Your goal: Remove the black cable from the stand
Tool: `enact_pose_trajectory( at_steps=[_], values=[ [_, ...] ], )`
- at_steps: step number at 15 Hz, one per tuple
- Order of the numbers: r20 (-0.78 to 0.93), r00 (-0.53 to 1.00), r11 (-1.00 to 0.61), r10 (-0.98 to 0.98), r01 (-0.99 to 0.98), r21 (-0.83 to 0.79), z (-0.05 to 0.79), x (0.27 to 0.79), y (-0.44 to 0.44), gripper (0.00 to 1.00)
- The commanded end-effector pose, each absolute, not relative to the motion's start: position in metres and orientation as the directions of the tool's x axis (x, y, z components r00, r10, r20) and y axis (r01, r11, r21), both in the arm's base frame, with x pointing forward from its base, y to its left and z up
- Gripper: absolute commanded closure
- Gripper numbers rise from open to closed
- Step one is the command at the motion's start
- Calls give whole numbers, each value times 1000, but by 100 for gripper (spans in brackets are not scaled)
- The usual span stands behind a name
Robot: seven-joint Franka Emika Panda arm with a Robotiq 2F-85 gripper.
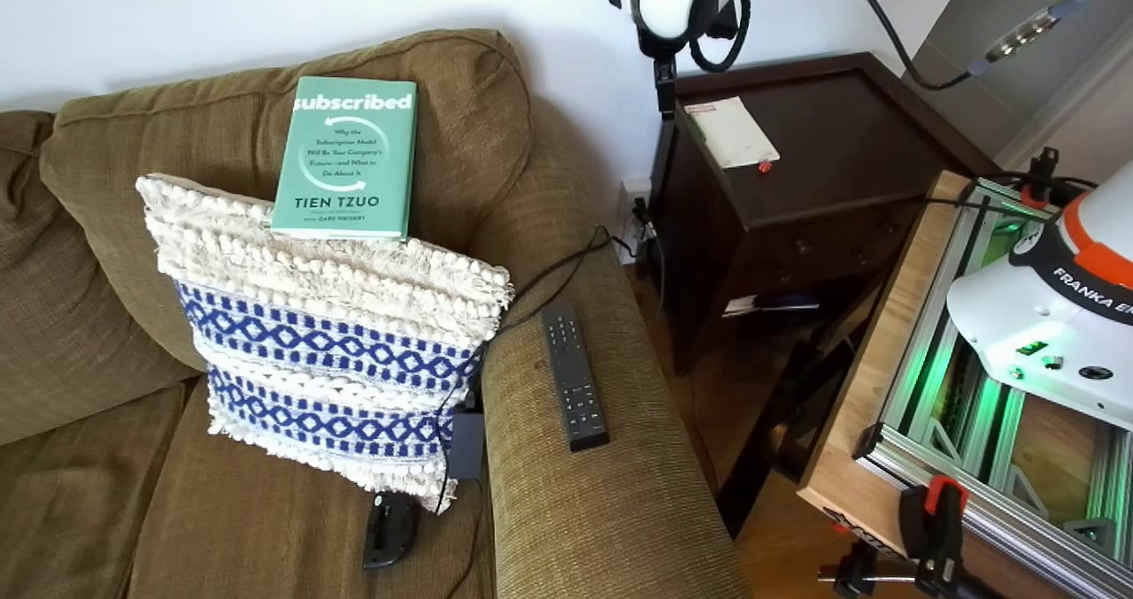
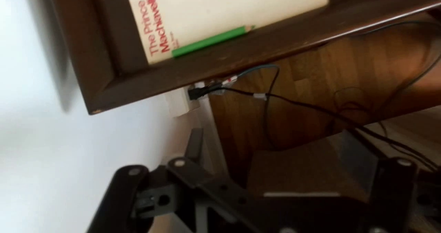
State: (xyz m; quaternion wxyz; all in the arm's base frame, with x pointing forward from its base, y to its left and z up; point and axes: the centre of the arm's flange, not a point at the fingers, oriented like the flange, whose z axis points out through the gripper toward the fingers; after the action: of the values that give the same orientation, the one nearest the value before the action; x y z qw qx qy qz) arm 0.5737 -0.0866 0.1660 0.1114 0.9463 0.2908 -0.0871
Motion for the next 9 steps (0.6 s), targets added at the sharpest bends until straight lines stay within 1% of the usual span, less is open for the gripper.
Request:
enact_pose_trajectory(
  at_steps=[1,5,9],
  values=[
    [-234,875,-895,425,445,39,227,552,-65,0],
    [-169,939,-954,299,297,-39,282,523,-54,0],
    [-38,986,-984,163,160,-74,325,467,-66,0]
  ],
)
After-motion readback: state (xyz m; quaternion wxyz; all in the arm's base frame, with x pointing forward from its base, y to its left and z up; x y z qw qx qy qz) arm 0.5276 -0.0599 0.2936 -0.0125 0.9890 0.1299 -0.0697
